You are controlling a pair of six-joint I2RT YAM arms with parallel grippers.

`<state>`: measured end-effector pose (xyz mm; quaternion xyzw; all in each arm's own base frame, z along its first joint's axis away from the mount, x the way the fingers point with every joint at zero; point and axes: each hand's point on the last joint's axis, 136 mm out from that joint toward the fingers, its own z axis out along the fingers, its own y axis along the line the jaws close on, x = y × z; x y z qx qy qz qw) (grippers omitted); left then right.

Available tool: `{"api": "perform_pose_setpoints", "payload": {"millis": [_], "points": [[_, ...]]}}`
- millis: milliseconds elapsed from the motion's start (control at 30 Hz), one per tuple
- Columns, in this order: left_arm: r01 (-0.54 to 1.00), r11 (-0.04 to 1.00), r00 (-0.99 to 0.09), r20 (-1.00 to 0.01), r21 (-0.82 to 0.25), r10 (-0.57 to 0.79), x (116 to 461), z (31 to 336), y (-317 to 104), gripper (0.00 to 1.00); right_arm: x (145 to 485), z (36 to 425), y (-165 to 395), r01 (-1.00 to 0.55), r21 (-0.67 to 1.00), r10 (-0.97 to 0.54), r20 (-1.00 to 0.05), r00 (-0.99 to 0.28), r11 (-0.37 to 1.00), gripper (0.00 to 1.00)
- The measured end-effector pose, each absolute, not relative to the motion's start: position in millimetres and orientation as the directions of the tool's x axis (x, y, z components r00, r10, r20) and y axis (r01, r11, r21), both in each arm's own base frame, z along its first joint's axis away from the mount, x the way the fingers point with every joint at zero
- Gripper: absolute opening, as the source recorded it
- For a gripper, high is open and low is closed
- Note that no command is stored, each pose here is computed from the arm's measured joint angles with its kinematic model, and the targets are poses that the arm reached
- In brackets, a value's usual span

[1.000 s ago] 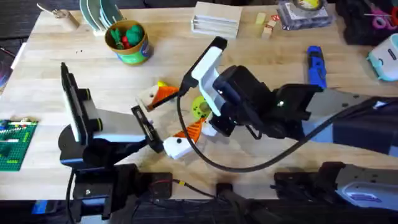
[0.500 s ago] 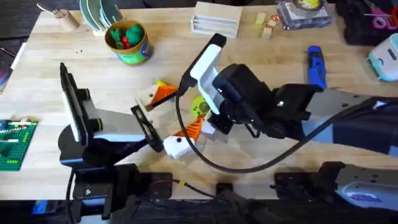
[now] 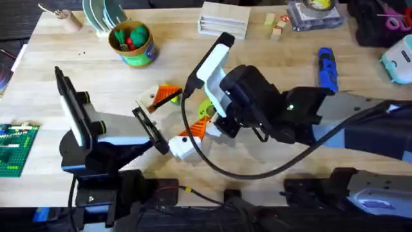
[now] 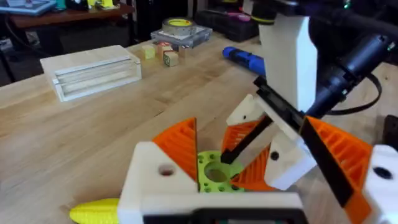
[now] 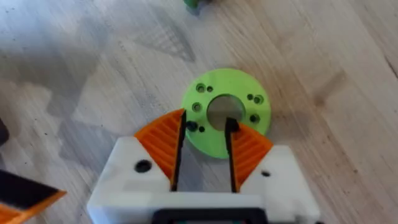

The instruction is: Pick up the gripper from the table and insert it into the empty holder that is missing its gripper. Then pick up a screw, insert it into the mounting hole, and use the screwdriver to tighten it. Finally, clean up the table by picking up the vegetable and placing it into the bucket.

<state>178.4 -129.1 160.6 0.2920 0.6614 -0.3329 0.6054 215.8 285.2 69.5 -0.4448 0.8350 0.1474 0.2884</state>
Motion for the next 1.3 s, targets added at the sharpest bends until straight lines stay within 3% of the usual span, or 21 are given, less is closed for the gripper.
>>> {"api": "perform_pose_setpoints", "payload": {"millis": [100, 367, 800, 1067, 1300], "points": [[0.784, 0.615, -0.096, -0.995, -0.086, -0.017, 179.6, 160.6, -128.2, 0.992, 215.8, 69.5, 285.3, -0.828, -0.01, -0.658, -0.613, -0.438, 0.561, 0.484], [0.78, 0.619, -0.095, -0.995, -0.085, -0.017, 180.4, 160.6, -127.6, 0.993, 215.5, 65.0, 284.9, -0.828, -0.009, -0.664, -0.603, -0.443, 0.561, 0.473], [0.781, 0.619, -0.095, -0.995, -0.085, -0.017, 180.3, 160.6, -127.6, 0.993, 214.4, 56.0, 294.0, -0.85, -0.045, -0.695, -0.599, -0.398, 0.525, 0.319], [0.78, 0.619, -0.095, -0.995, -0.085, -0.017, 180.4, 160.6, -127.6, 0.993, 214.5, 52.6, 285.3, -0.863, -0.138, -0.761, -0.552, -0.341, 0.486, 0.323], [0.78, 0.619, -0.095, -0.995, -0.085, -0.017, 180.4, 160.6, -127.6, 0.993, 230.6, 51.1, 264.7, -0.83, -0.159, -0.761, -0.516, -0.392, 0.535, 0.363]]}}
